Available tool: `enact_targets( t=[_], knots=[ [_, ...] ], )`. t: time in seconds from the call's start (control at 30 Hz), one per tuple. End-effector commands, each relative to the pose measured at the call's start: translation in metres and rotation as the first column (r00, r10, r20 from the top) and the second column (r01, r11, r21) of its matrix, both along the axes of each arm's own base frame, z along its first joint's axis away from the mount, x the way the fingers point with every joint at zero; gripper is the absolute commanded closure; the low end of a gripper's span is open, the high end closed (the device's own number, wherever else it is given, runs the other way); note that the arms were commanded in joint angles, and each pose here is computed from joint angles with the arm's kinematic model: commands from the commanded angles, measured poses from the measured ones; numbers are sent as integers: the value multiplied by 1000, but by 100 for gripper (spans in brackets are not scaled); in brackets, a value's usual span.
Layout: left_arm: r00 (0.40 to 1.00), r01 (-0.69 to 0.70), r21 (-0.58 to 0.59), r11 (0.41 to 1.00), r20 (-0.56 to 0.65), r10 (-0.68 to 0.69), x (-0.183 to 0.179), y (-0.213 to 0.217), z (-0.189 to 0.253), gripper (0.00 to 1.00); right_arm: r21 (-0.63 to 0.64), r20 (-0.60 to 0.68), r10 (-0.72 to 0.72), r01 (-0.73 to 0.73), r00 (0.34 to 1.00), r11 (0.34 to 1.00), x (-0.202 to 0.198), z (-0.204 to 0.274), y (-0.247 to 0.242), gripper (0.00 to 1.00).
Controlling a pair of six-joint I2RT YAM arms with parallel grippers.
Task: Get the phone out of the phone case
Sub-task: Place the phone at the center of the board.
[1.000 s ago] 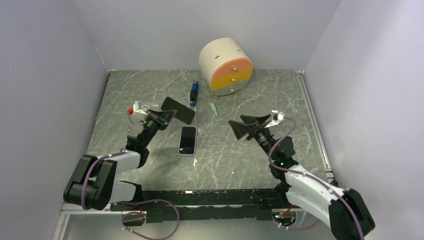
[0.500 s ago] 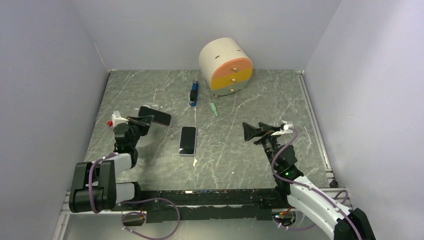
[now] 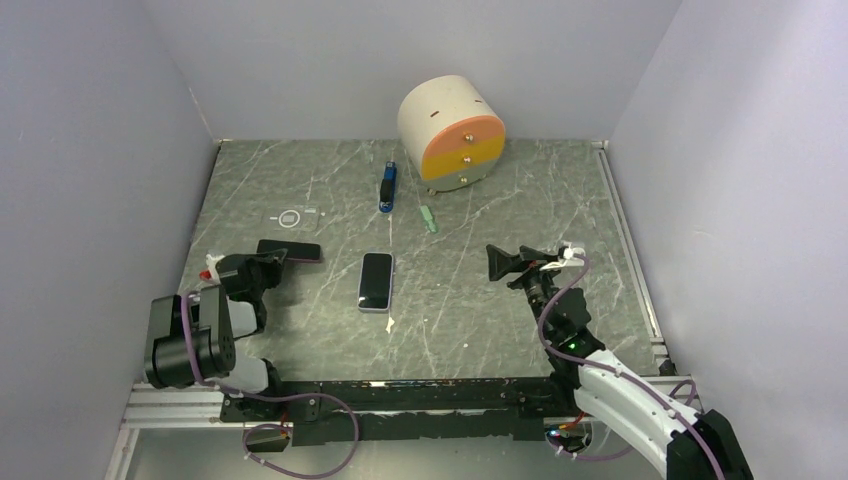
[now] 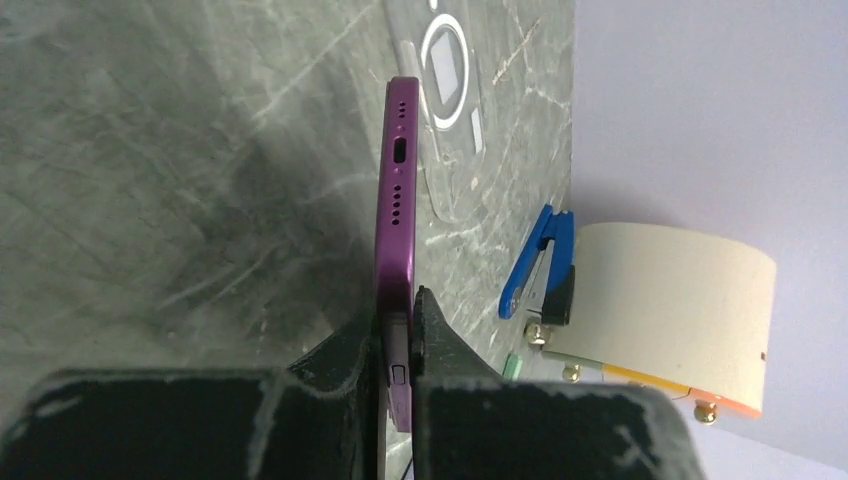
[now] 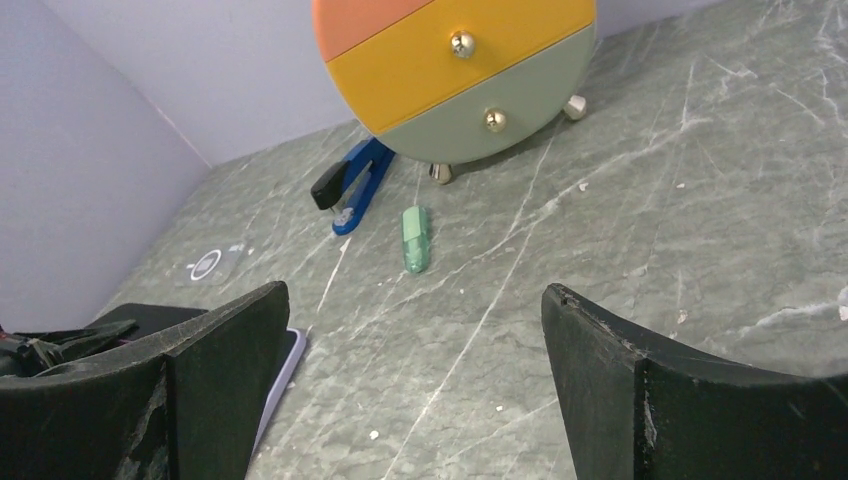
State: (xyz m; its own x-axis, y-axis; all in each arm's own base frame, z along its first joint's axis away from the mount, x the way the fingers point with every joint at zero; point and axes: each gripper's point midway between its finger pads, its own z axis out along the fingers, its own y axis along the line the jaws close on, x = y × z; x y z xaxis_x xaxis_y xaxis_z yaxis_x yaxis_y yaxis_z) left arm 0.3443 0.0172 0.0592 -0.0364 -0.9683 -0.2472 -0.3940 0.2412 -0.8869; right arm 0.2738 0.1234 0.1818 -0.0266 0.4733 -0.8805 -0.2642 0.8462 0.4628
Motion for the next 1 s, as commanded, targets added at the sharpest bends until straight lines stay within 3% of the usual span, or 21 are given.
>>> enact_targets(
  t=[0.0, 0.2, 0.47, 0.97],
  knots=[
    [995, -45, -31, 999, 85, 47, 12, 13, 14, 91, -1, 32, -5, 5, 999, 1000, 2, 9, 0, 1],
    [994, -69, -63, 996, 78, 74, 19, 21, 1, 87, -9, 22, 5, -5, 1000, 1000, 3, 6, 2, 1],
    [994, -76, -100, 992, 65, 83, 22, 23, -15, 63, -18, 15, 9, -9, 1000, 1000, 4, 3, 3, 1],
    [991, -114, -38, 993, -69, 111, 27, 40, -8, 36, -27, 4, 31, -31, 1000, 999, 6, 1, 9, 1]
  ],
)
